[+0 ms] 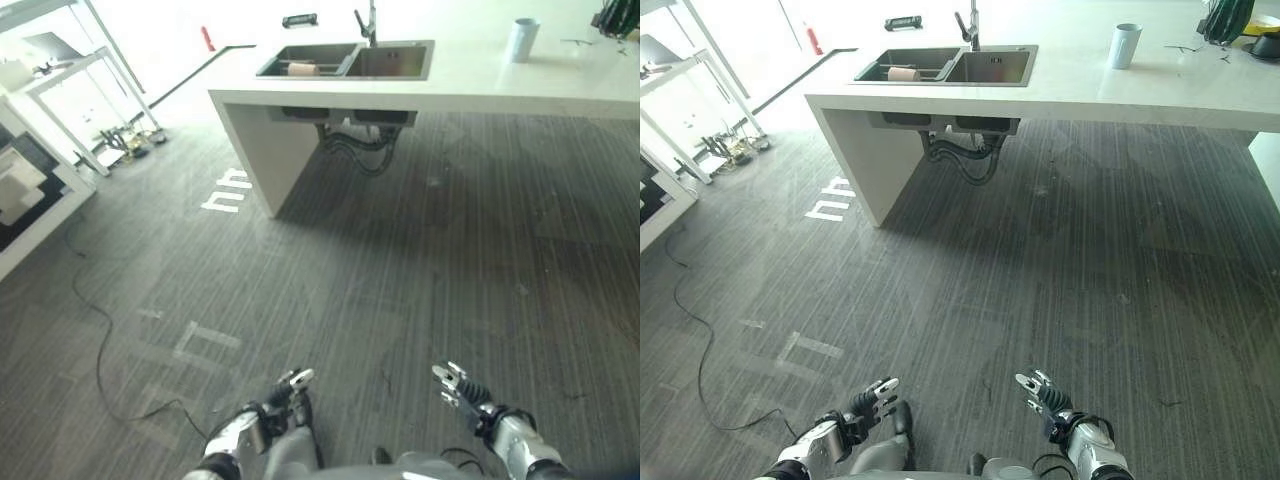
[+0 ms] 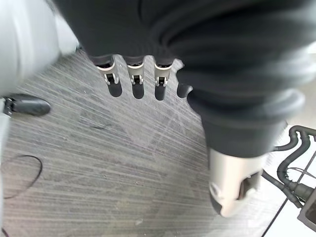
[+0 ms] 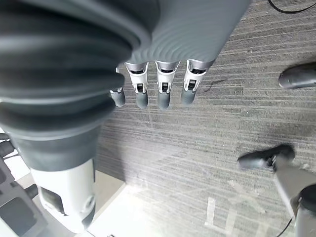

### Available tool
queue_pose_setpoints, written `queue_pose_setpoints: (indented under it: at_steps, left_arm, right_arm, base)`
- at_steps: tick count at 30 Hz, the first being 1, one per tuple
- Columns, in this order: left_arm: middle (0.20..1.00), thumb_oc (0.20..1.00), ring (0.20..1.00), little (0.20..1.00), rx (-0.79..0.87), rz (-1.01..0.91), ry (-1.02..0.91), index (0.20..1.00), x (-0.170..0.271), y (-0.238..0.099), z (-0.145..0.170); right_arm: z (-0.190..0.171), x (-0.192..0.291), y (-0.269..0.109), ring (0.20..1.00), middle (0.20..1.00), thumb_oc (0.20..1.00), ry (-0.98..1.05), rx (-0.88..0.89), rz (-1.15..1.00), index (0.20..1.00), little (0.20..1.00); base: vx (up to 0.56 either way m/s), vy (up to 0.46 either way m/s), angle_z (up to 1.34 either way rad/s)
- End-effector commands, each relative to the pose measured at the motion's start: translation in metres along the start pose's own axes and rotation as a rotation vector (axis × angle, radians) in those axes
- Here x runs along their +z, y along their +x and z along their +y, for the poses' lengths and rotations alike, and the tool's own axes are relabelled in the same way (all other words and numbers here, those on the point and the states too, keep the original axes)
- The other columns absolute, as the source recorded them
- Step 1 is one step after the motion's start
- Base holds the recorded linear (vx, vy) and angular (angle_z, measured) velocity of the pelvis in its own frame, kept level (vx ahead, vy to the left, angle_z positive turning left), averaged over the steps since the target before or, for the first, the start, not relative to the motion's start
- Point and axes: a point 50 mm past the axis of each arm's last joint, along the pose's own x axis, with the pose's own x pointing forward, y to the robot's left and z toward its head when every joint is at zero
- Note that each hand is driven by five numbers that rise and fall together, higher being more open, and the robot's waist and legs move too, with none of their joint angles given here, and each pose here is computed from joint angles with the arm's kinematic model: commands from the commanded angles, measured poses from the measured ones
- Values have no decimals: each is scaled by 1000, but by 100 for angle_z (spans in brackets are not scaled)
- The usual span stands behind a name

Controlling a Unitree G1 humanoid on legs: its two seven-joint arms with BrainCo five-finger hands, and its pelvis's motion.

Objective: Place the dishes in the dishwasher.

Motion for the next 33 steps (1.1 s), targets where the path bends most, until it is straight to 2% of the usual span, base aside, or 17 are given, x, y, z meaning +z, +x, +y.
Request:
queue_pose_setpoints:
  at_steps: [1, 6, 7, 11, 15, 23, 27, 33]
  left_arm:
    - [1000, 1000, 1000, 1000, -47, -66, 64, 1000, 17, 1, -6]
    - [1000, 1000, 1000, 1000, -51, -32, 140, 1000, 16, -2, -1]
    - [1000, 1000, 1000, 1000, -66, -46, 180, 1000, 28, 1, -6]
    - [1000, 1000, 1000, 1000, -53, -79, 173, 1000, 39, 3, -11]
    - [1000, 1000, 1000, 1000, -80, -96, 204, 1000, 55, 3, -20]
    - [1000, 1000, 1000, 1000, -88, -33, 268, 1000, 42, 3, -16]
    - [1000, 1000, 1000, 1000, -98, -40, 229, 1000, 35, 5, -19]
    - [1000, 1000, 1000, 1000, -138, -80, 233, 1000, 51, 7, -30]
  right_arm:
    - [2, 15, -3, 1000, 1000, 1000, -8, 26, -116, 1000, 1000]
    - [4, 16, -3, 1000, 1000, 1000, 40, 15, -148, 1000, 1000]
    - [20, 22, 0, 1000, 1000, 1000, 67, 32, -191, 1000, 1000]
    - [32, 22, 2, 1000, 1000, 1000, 55, 62, -200, 1000, 1000]
    - [28, 32, -3, 1000, 1000, 1000, 68, 69, -244, 1000, 1000]
    - [33, 29, 0, 1000, 1000, 1000, 117, 59, -262, 1000, 1000]
    - [27, 44, 0, 1000, 1000, 1000, 61, 75, -280, 1000, 1000]
    - [16, 58, -5, 1000, 1000, 1000, 2, 60, -292, 1000, 1000]
  base:
    - [399, 244, 6]
    - [457, 308, -5]
    - [299, 373, -17]
    - [179, 171, 27]
    - [319, -120, 47]
    - [428, -274, 41]
    - [362, -281, -8]
    - [252, -165, -33]
